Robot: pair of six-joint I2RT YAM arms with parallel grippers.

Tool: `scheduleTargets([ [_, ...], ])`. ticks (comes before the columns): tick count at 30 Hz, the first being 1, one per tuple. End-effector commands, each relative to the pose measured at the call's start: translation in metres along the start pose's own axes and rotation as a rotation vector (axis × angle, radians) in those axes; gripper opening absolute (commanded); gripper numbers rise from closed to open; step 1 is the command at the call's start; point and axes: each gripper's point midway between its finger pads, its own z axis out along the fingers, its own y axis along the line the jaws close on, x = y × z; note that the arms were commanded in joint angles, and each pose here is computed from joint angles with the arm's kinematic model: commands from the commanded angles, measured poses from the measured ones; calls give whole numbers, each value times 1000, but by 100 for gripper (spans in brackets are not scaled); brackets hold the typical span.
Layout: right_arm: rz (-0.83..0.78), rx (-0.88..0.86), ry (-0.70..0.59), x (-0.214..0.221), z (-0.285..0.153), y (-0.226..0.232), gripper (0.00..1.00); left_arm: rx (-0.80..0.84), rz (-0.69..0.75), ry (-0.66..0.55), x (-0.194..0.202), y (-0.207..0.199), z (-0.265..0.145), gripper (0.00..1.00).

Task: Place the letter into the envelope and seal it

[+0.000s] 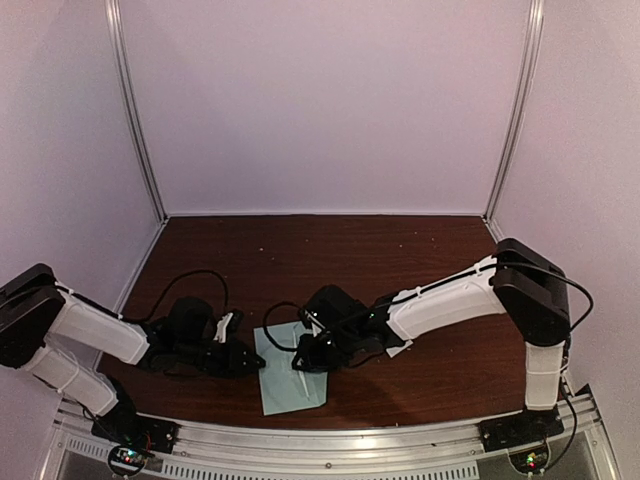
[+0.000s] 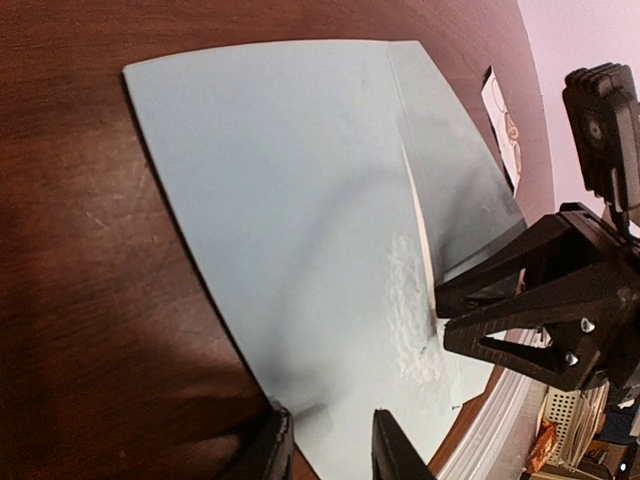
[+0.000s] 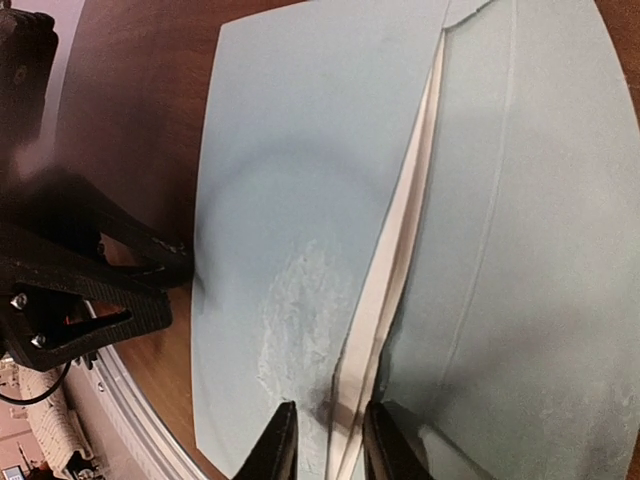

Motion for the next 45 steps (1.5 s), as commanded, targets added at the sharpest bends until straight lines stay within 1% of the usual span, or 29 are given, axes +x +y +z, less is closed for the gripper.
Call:
scheduleTargets([
  [1, -60, -18, -124, -27, -35, 29, 28, 6, -11, -1, -2, 1, 6, 29],
  [6, -91, 72, -231, -47, -76, 15, 39, 35, -5, -12, -9, -9, 18, 29],
  [8, -83, 111, -268, -54, -96, 2, 41, 49, 3, -18, -14, -16, 25, 29],
  [11, -59, 156, -312, -60, -120, -22, 43, 63, 14, -18, -22, -23, 38, 29],
  [15, -4, 209, -354, -64, -148, -59, 43, 129, 15, -40, -37, -42, 53, 27],
  [20, 74, 244, -388, -58, -171, -96, 42, 152, 45, -19, -40, -58, 67, 27],
  [25, 127, 205, -356, -38, -167, -109, 39, 95, 93, -50, -48, -57, 61, 30],
  [29, 173, 141, -316, -15, -157, -112, 30, 47, 147, -80, -58, -61, 51, 30],
  [32, 174, 130, -283, 2, -151, -111, 26, 52, 180, -89, -61, -68, 47, 30],
  [39, 177, 85, -224, 23, -126, -95, 19, 103, 228, -43, -50, -81, 59, 25],
  [45, 155, 43, -206, 18, -104, -75, 15, 129, 235, -1, -36, -81, 68, 22],
])
